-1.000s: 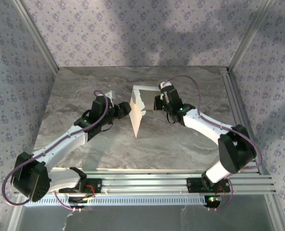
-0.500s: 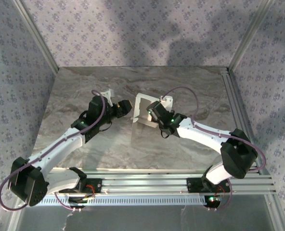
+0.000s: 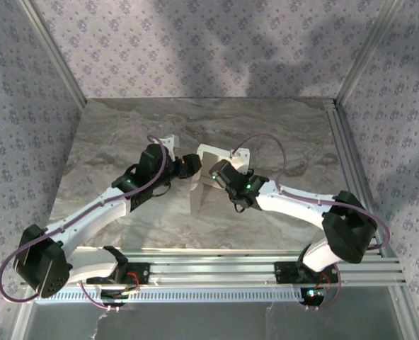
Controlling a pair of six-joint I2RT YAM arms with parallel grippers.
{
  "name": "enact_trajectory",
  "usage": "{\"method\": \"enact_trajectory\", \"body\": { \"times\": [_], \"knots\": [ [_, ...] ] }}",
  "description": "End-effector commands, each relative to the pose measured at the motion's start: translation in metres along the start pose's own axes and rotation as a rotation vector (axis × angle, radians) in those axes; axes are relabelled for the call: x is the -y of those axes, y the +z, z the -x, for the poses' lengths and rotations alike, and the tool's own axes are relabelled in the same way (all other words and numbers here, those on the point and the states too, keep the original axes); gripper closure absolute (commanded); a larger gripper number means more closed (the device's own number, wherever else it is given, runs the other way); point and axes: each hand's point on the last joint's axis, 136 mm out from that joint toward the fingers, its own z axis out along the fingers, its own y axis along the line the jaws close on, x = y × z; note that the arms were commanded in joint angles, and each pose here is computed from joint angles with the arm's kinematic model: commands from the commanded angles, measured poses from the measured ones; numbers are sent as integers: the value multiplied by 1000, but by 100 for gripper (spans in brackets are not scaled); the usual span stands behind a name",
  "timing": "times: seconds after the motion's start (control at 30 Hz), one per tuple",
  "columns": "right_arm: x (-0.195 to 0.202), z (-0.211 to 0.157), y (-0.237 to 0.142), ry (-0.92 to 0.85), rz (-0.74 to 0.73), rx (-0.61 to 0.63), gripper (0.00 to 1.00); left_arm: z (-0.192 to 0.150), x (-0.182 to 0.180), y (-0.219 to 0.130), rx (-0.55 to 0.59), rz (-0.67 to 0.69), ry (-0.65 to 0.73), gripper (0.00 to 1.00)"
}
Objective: Fold the paper box
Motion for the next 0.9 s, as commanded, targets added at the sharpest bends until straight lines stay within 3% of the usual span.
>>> {"method": "enact_trajectory", "body": {
  "times": [0.0, 0.2, 0.3, 0.43, 0.6, 0.73, 0.87],
  "knots": [
    [2, -14, 5, -46, -46, 22, 100, 8, 8, -5, 29, -6, 35, 38],
    [2, -24, 8, -56, -44, -4, 100, -2, -4, -2, 12, 38, 45, 44],
    [6, -13, 10, 32, 3, -80, 100, 8, -15, -18, 85, 91, 31, 40],
    [16, 1, 13, 327, 110, -216, 100, 18, -34, -47, 197, 163, -20, 34],
    [38, 16, 20, 835, 216, -386, 100, 14, -42, -58, 182, 206, -12, 35],
    [35, -13, 32, 1255, 224, -660, 100, 14, -42, -58, 183, 205, -11, 36],
    [13, -48, 27, 1417, 193, -832, 100, 14, -41, -50, 147, 224, -1, 37]
  ]
}}
